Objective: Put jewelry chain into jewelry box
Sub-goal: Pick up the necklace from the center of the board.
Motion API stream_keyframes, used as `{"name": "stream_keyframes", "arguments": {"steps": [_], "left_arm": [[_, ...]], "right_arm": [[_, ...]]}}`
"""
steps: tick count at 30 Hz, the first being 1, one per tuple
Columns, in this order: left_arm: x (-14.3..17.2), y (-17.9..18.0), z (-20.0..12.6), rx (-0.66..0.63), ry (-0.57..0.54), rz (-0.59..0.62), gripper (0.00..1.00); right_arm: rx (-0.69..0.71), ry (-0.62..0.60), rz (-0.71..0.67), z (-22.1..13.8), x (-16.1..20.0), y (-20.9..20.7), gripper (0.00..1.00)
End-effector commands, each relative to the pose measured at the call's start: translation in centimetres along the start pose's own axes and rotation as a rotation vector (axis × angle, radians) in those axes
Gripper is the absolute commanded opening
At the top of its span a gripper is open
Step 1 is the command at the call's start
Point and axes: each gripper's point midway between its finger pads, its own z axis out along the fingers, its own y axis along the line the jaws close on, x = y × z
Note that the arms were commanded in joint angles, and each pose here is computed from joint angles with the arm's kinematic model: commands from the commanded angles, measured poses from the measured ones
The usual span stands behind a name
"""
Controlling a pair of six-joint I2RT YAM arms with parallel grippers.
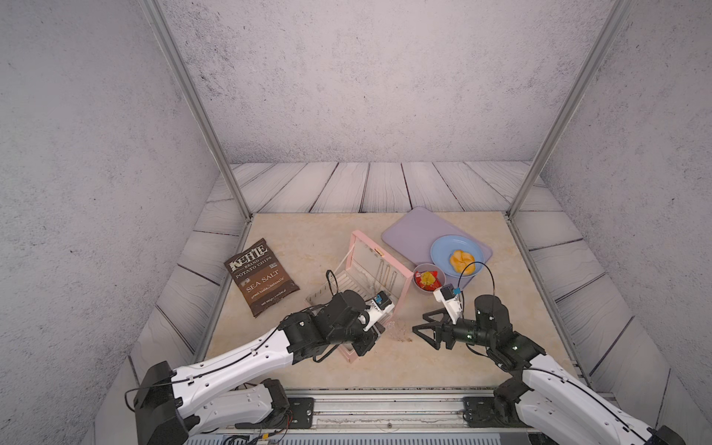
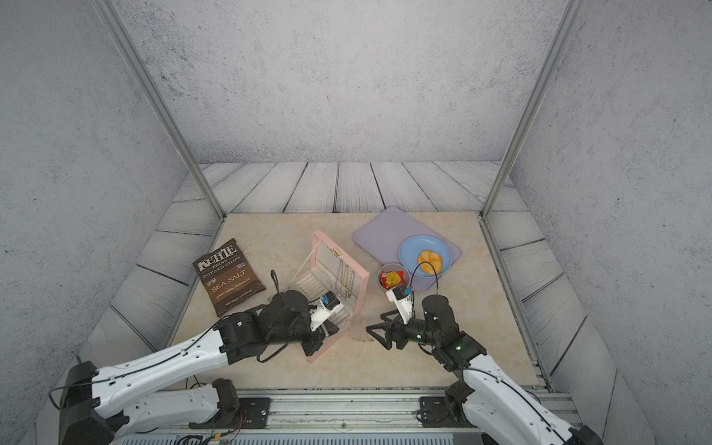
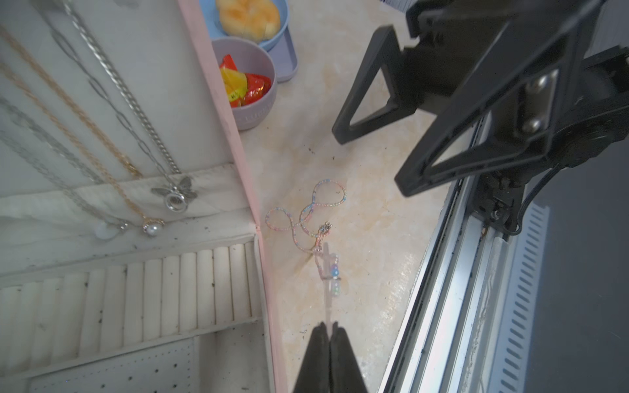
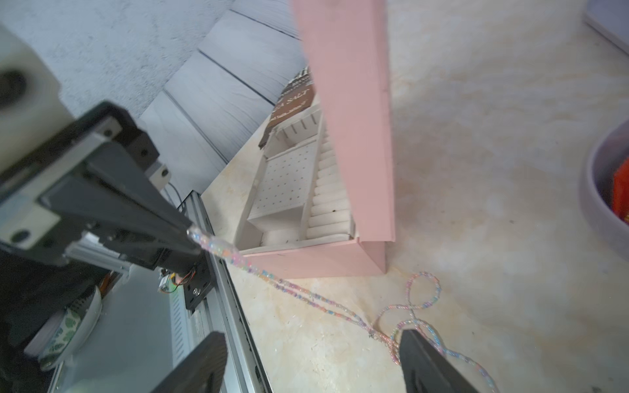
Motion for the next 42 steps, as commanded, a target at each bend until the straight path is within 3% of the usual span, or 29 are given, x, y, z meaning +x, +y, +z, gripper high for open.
{"name": "stream_keyframes", "arguments": {"steps": [1,7,22,30,36,42], "left_arm": [[-3.9,-0.9,-2.4,0.030,-0.142,0.079,0.00],[-6.9,-2.4,-5.0,0.084,-0.236,0.139,0.00],[-11.9,-3.5,-7.6,0.108,-0.318,0.196,0.00],[-12.4,-3.3,-8.3,0.085,-0.345,0.205,0.00],[-13.1,-3.6,-8.4,0.099,-0.363,0.198,0.00],[-13.8,-3.6,-8.7,0.101,-0.381,0.197,0.00]], "right_arm": [[-0.022,-0.124,-0.234,-0.1,-2.1,1.4,0.83],[-0.026,-0.140,-0.360,1.2,-2.4,1.5,0.83],[-0.188,-0.139,-0.368,4.9,-0.9,4.5,0.79],[-0.001,-0.207,-0.313,3.9,-1.3,1.6,0.67],[-0.175,-0.171,-0.372,3.9,-1.4,5.1,0.74],[-0.210,-0.152,-0.379,4.7,-1.1,5.6,0.73]]}}
